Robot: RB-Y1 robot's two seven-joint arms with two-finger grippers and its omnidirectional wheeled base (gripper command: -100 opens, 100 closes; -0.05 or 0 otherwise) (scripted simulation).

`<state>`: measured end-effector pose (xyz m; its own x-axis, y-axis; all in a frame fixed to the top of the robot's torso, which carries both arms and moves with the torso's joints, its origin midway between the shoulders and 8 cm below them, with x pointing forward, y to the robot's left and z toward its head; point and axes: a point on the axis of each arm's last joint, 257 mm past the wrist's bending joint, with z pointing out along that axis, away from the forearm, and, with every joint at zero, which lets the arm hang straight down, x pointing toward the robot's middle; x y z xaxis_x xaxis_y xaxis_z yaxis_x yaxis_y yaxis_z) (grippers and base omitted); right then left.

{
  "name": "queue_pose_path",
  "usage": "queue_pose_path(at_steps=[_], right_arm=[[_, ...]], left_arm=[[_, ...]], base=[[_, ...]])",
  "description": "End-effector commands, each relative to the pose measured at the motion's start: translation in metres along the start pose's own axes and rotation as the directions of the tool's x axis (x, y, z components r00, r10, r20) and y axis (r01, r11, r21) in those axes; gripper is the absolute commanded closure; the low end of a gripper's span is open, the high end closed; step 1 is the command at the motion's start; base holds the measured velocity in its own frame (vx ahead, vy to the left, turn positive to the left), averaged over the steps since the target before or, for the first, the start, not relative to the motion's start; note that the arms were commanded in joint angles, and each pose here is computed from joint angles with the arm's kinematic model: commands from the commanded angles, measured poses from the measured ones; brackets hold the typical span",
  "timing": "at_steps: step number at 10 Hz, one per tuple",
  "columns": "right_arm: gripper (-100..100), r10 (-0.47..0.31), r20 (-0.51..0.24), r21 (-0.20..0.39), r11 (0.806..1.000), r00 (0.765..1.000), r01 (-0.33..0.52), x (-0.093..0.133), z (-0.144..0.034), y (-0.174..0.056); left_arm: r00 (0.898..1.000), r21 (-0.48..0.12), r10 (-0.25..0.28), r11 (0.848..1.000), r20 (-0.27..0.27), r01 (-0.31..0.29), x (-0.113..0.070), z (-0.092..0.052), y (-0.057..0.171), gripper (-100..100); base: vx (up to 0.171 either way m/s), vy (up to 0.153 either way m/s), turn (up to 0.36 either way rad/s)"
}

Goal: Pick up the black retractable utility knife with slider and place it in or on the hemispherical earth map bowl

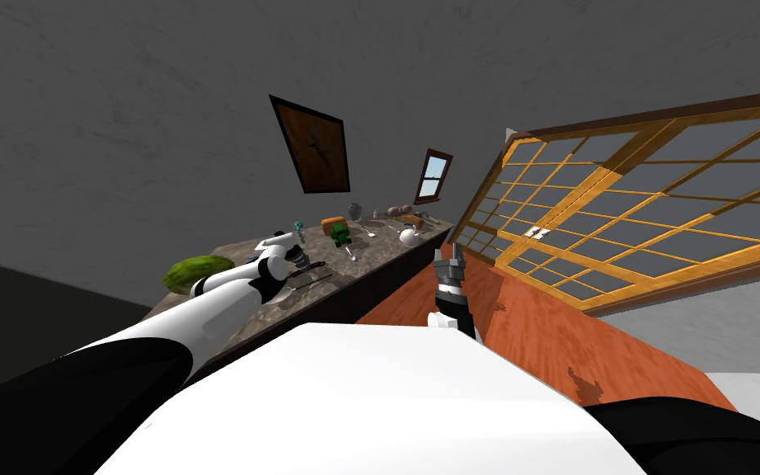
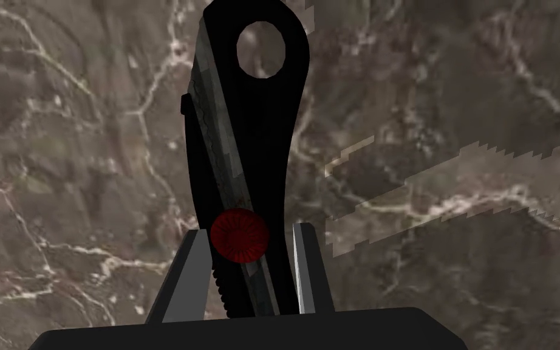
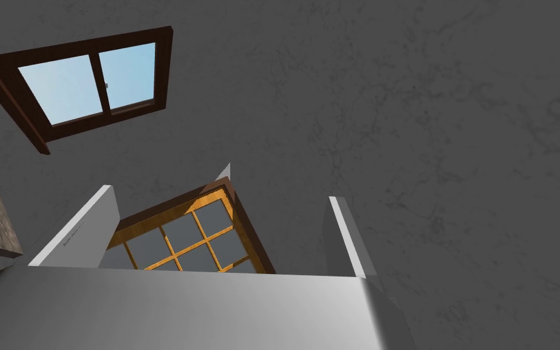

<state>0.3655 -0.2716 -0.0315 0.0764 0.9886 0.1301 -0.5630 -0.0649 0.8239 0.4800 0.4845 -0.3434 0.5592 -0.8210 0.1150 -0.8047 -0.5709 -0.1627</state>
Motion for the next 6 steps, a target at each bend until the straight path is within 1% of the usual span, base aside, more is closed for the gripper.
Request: queue_pose_path(at_steps=[1,2,3,4,5,6], right_arm=[[0,0.000,0.000,0.000,1.000,1.000,0.000,0.000,0.000,0.000],[0,0.000,0.000,0.000,1.000,1.000,0.000,0.000,0.000,0.000],[0,0.000,0.000,0.000,1.000,1.000,0.000,0.000,0.000,0.000],[0,0.000,0.000,0.000,1.000,1.000,0.000,0.000,0.000,0.000],[0,0.000,0.000,0.000,1.000,1.000,0.000,0.000,0.000,0.000],[0,0.000,0.000,0.000,1.000,1.000,0.000,0.000,0.000,0.000]], left_arm=[[1.000,0.000,0.000,1.000,0.000,0.000,0.000,0.000,0.000,100],[1.000,0.000,0.000,1.000,0.000,0.000,0.000,0.000,0.000,100],[1.000,0.000,0.000,1.000,0.000,0.000,0.000,0.000,0.000,0],[1.000,-0.003,0.012,1.000,-0.003,-0.012,0.010,-0.008,-0.002,100],[1.000,-0.005,0.018,1.000,-0.003,-0.018,0.015,-0.011,-0.003,100],[1.000,-0.006,0.014,1.000,-0.003,-0.014,0.013,-0.010,-0.003,100]], base=[[0.000,0.000,0.000],[0.000,0.000,0.000],[0.000,0.000,0.000],[-0.006,0.003,0.122],[-0.006,0.003,0.112],[-0.002,0.001,0.014]])
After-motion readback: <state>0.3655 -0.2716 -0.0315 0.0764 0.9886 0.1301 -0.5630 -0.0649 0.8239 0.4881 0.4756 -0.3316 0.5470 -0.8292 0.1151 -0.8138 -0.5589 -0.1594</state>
